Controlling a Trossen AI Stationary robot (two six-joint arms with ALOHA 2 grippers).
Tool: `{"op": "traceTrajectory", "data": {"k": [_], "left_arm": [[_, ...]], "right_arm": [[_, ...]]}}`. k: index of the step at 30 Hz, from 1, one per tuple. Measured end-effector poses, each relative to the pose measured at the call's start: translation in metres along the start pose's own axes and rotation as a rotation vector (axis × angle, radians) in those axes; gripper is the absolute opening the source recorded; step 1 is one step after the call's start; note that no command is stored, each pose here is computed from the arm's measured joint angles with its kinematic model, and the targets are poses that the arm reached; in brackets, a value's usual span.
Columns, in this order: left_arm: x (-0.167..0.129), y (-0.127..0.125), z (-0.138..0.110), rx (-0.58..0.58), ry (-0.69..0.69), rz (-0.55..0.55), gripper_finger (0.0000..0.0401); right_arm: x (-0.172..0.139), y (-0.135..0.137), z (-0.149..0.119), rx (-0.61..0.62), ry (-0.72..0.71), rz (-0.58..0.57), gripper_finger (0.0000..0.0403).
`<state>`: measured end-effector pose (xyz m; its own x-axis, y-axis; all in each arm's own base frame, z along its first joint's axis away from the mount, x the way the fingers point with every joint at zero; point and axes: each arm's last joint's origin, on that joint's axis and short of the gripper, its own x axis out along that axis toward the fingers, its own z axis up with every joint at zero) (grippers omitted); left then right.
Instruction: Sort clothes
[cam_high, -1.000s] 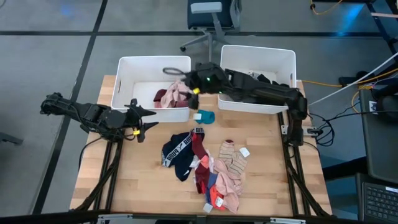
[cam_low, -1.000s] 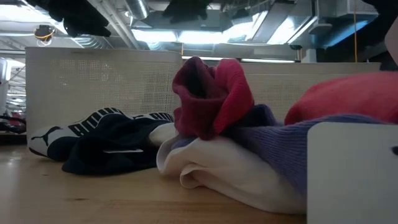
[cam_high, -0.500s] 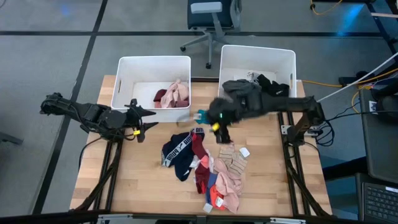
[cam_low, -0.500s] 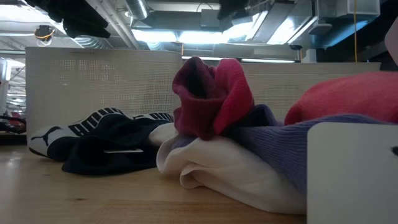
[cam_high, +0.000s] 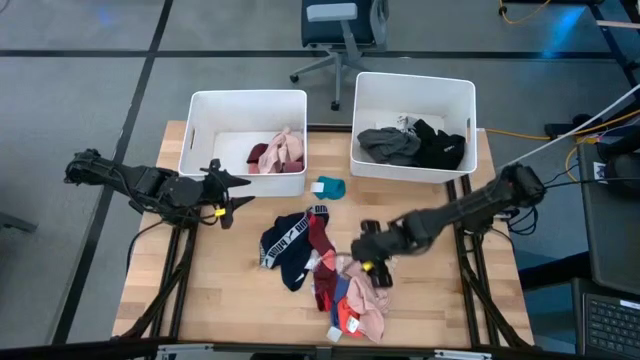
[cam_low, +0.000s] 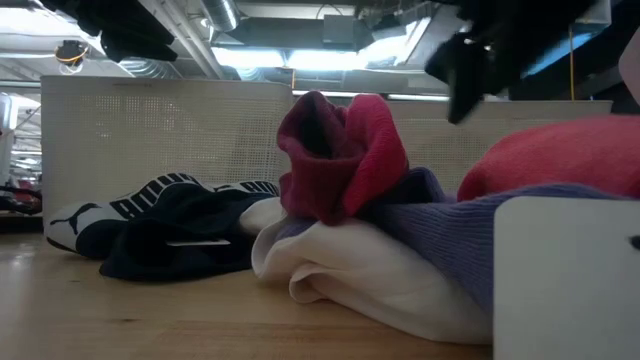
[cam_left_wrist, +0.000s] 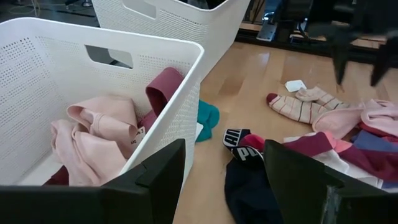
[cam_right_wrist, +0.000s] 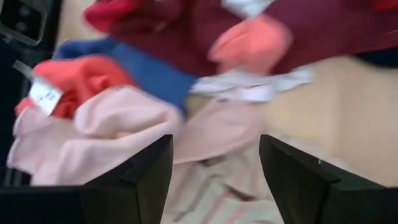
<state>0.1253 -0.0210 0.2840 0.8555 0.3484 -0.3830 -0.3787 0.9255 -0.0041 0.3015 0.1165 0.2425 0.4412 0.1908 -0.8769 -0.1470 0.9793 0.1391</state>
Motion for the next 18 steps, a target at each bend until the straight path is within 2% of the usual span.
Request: {"op": "traceTrajectory", "data": {"k": [4, 8, 12, 18], "left_arm": [[0.000, 0.000, 0.000, -0.019, 0.000, 0.000, 0.0208], [0.000, 0.000, 0.000, -0.029, 0.000, 0.000, 0.0208], [0.000, 0.000, 0.000, -0.029, 0.000, 0.000, 0.0208], [0.000, 0.000, 0.000, -0.027, 0.000, 0.000, 0.0208]], "right_arm": [[0.016, 0.021, -0.013, -0.006, -0.051, 0.044, 0.0238], [0.026, 0.035, -0.022, -0.027, -0.125, 0.040, 0.0238], [0.033, 0.037, -0.028, -0.036, -0.180, 0.008, 0.0238], [0.042, 0.035, -0.034, -0.032, -0.218, 0.031, 0.0238]]}}
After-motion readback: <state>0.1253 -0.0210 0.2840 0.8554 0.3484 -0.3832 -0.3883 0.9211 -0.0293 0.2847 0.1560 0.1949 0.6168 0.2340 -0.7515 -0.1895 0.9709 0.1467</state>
